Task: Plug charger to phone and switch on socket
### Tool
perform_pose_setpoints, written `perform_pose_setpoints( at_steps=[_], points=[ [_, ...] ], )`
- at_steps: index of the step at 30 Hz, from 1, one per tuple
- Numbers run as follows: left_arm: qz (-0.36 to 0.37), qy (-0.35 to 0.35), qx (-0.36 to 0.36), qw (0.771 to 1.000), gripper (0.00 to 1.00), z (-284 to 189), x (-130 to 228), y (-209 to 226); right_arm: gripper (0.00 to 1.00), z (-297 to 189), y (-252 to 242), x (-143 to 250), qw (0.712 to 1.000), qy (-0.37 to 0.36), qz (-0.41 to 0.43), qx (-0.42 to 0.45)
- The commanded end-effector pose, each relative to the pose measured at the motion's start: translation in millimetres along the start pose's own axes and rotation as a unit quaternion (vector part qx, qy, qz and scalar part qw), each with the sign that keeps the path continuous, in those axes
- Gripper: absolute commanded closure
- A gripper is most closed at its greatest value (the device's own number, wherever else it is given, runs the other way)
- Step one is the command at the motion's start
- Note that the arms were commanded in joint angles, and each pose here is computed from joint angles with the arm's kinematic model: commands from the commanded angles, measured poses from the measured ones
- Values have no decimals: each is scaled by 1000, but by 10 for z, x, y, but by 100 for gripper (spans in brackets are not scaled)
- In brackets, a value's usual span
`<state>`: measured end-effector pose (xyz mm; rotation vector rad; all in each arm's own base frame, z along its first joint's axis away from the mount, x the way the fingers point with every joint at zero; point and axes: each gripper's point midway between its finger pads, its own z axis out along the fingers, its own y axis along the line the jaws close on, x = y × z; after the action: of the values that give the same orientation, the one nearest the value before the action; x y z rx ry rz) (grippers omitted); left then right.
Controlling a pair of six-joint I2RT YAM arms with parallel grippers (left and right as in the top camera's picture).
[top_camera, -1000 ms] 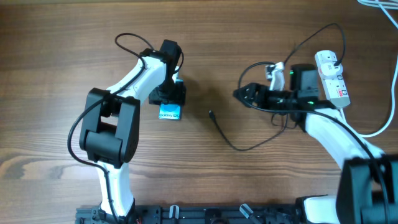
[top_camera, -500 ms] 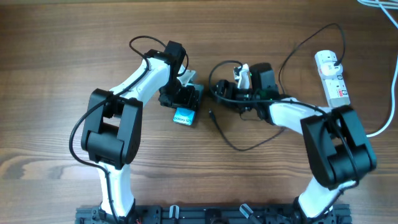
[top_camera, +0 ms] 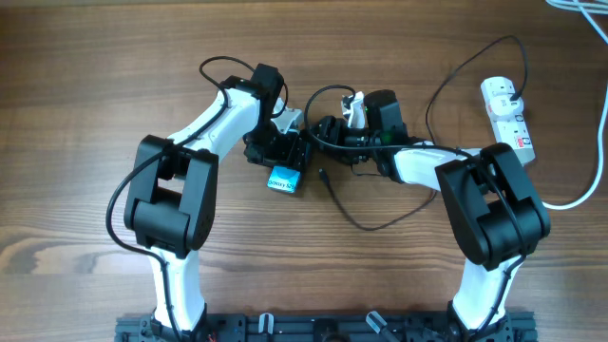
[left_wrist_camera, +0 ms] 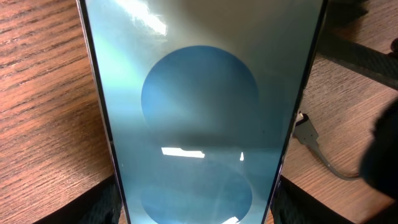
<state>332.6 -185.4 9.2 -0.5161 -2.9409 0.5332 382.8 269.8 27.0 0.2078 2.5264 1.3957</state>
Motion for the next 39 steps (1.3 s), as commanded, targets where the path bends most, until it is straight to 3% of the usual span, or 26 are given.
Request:
perform_pose_setpoints(
  at_steps=[1,6,11,15,20,29,31,35,39],
  points=[
    [11,36,26,999,29,223,151,-50,25,64,-56,17,1000,0,4,7],
    [31,40,43,998,29,232,173,-144,36,68,16,-34,1000,-10,-10,-5],
    [33,41,44,998,28,238,176,-162,62,68,-18,-9,1000,-5,-4,0],
    [36,42,44,998,28,247,182,-186,62,66,-140,23,1000,-4,13,27],
    [36,42,43,998,27,248,182,-188,72,64,-161,71,999,7,21,30],
    [36,43,43,998,25,248,183,-188,72,44,-272,319,995,57,65,48],
    [36,43,43,998,25,248,184,-188,78,44,-272,317,995,56,64,48],
    [36,43,43,997,19,248,185,-188,88,44,-286,302,995,52,63,52],
    [34,46,44,997,5,247,201,-188,96,44,-287,295,995,50,63,53]
  ],
)
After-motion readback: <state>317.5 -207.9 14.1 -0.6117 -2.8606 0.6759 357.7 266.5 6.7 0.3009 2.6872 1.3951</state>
